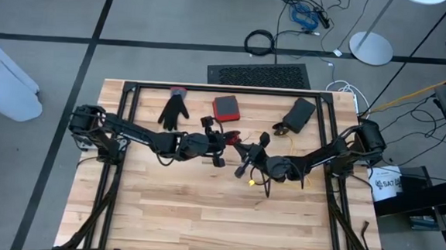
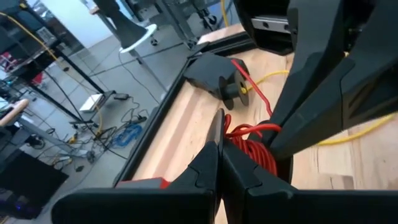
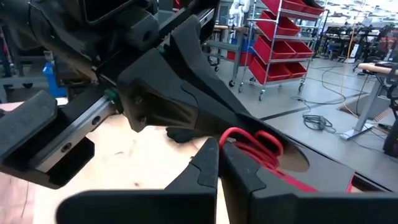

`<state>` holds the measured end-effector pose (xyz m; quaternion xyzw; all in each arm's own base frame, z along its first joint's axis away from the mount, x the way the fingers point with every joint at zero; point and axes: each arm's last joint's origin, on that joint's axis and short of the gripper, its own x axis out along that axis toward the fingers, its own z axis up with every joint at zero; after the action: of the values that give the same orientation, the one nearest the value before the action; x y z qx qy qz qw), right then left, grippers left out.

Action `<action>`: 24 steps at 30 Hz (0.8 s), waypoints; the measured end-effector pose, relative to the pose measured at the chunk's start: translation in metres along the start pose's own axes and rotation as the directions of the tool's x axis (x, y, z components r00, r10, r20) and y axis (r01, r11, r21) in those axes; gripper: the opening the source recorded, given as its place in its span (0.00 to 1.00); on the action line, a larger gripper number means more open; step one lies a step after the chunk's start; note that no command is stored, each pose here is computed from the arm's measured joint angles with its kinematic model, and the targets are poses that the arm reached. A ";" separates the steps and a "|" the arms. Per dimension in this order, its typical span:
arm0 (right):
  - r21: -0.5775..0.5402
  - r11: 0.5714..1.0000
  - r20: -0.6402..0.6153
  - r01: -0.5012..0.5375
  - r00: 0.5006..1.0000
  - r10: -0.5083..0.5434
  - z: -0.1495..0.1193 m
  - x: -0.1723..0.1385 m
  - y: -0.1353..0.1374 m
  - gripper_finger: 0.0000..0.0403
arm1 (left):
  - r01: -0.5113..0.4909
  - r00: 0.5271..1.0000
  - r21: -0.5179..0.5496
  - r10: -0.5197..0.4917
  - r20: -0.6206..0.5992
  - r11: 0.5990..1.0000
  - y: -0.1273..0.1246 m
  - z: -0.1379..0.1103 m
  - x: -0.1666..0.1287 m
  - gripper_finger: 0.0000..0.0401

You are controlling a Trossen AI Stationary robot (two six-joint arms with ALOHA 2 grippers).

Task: Coil cords
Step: Coil the red wire onto the spool

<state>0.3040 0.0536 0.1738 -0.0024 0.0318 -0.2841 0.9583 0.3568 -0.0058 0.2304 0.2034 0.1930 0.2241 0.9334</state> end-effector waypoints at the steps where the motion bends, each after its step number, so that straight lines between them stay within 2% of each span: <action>1: 0.002 1.000 0.002 0.001 1.000 -0.001 0.000 0.000 0.000 0.00 | -0.003 1.000 -0.004 0.004 0.006 1.000 0.000 0.001 0.000 0.02; 9: 0.004 0.998 0.024 0.063 0.998 -0.063 0.003 -0.002 0.001 0.01 | -0.045 0.997 -0.044 0.047 0.059 0.998 0.003 0.007 0.000 0.02; 21: -0.003 0.998 0.031 0.057 0.998 -0.057 0.003 -0.004 0.002 0.07 | -0.054 0.996 -0.062 0.058 0.064 0.997 0.000 0.003 0.007 0.02; 24: -0.030 0.999 -0.007 0.041 0.999 -0.041 -0.004 -0.005 0.003 0.08 | -0.085 0.989 -0.142 0.100 0.105 0.986 0.007 0.009 0.010 0.02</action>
<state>0.3012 0.0589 0.1696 -0.0161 0.0396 -0.3030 0.9520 0.3665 0.0024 0.2384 0.1596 0.1151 0.2683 0.9430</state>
